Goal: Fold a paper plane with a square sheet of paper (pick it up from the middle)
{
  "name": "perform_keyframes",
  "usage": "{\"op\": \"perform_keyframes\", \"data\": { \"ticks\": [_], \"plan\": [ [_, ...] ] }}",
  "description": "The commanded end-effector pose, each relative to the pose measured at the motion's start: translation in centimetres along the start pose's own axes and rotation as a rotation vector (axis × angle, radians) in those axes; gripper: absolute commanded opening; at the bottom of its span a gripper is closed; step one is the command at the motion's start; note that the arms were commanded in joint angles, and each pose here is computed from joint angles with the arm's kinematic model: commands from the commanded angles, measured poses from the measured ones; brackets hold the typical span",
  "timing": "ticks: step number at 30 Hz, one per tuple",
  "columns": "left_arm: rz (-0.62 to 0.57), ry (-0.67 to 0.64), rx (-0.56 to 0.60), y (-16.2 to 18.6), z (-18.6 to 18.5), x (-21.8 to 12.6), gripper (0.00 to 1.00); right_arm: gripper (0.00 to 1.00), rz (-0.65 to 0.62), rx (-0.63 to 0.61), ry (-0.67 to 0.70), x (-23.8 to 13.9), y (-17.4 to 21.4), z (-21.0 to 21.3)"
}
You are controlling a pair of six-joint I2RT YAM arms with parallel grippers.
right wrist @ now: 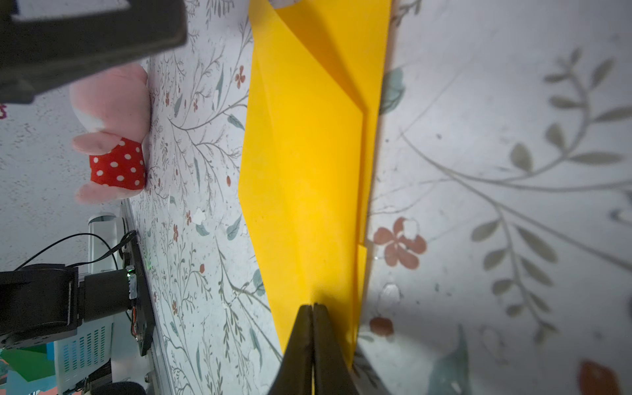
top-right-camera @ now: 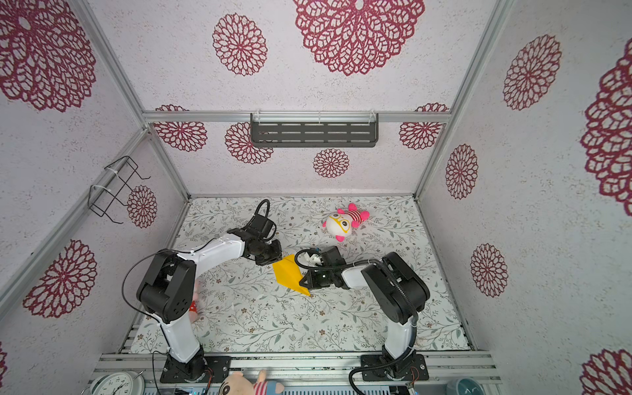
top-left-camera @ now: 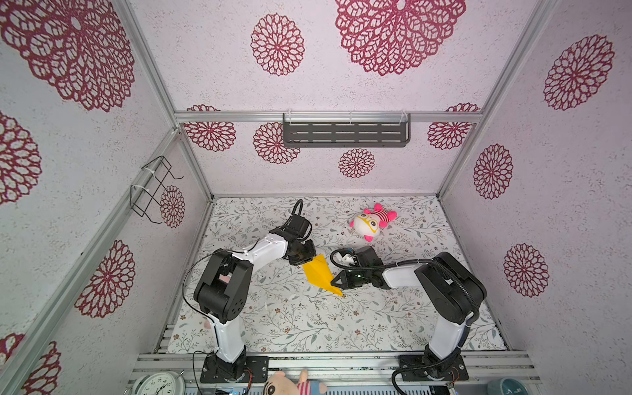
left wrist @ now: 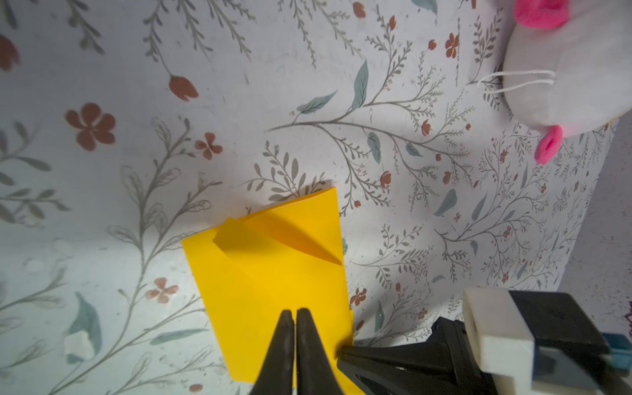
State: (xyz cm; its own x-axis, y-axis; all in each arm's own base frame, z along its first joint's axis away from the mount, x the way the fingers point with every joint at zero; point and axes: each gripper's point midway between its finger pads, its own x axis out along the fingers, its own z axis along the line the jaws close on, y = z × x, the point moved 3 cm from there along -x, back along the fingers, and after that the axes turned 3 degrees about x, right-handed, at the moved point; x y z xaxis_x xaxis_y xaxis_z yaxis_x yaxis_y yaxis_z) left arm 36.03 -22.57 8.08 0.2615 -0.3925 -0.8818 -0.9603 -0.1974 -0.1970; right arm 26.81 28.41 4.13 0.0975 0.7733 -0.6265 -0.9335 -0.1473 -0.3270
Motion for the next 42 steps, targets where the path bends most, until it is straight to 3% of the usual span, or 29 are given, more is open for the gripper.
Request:
{"op": "perform_keyframes", "data": {
  "ticks": [1, 6, 12, 21, 22, 25, 30, 42],
  "plan": [
    [0.017, 0.014, -0.017, 0.1, -0.4, 1.5, 0.07, 0.08, 0.032, 0.052, 0.079, -0.1, 1.4, -1.8],
    [0.056, -0.131, 0.002, 0.4, 1.6, 3.4, 0.05, 0.13, 0.024, 0.058, 0.066, 0.0, 1.1, -1.6],
    [0.076, -0.184, 0.029, 0.5, 2.2, 4.4, 0.03, 0.13, 0.007, 0.061, 0.067, -0.1, 0.7, -1.4],
    [0.116, -0.269, 0.040, 1.8, 3.9, 5.1, 0.02, 0.23, -0.184, -0.065, -0.085, -2.8, -3.4, 4.0],
    [0.118, -0.274, 0.039, 1.9, 4.0, 5.2, 0.02, 0.27, -0.199, -0.023, -0.066, -3.0, -3.8, 4.0],
    [0.119, -0.275, 0.040, 2.0, 4.1, 5.2, 0.02, 0.15, -0.191, 0.024, -0.036, -2.8, -4.5, 4.0],
    [0.116, -0.272, 0.042, 1.9, 3.9, 5.2, 0.02, 0.14, -0.245, 0.050, -0.040, -2.5, -5.0, 4.5],
    [0.120, -0.282, 0.043, 2.2, 4.1, 5.4, 0.01, 0.08, -0.151, 0.131, -0.024, 1.1, -4.7, 3.9]
  ]
}}
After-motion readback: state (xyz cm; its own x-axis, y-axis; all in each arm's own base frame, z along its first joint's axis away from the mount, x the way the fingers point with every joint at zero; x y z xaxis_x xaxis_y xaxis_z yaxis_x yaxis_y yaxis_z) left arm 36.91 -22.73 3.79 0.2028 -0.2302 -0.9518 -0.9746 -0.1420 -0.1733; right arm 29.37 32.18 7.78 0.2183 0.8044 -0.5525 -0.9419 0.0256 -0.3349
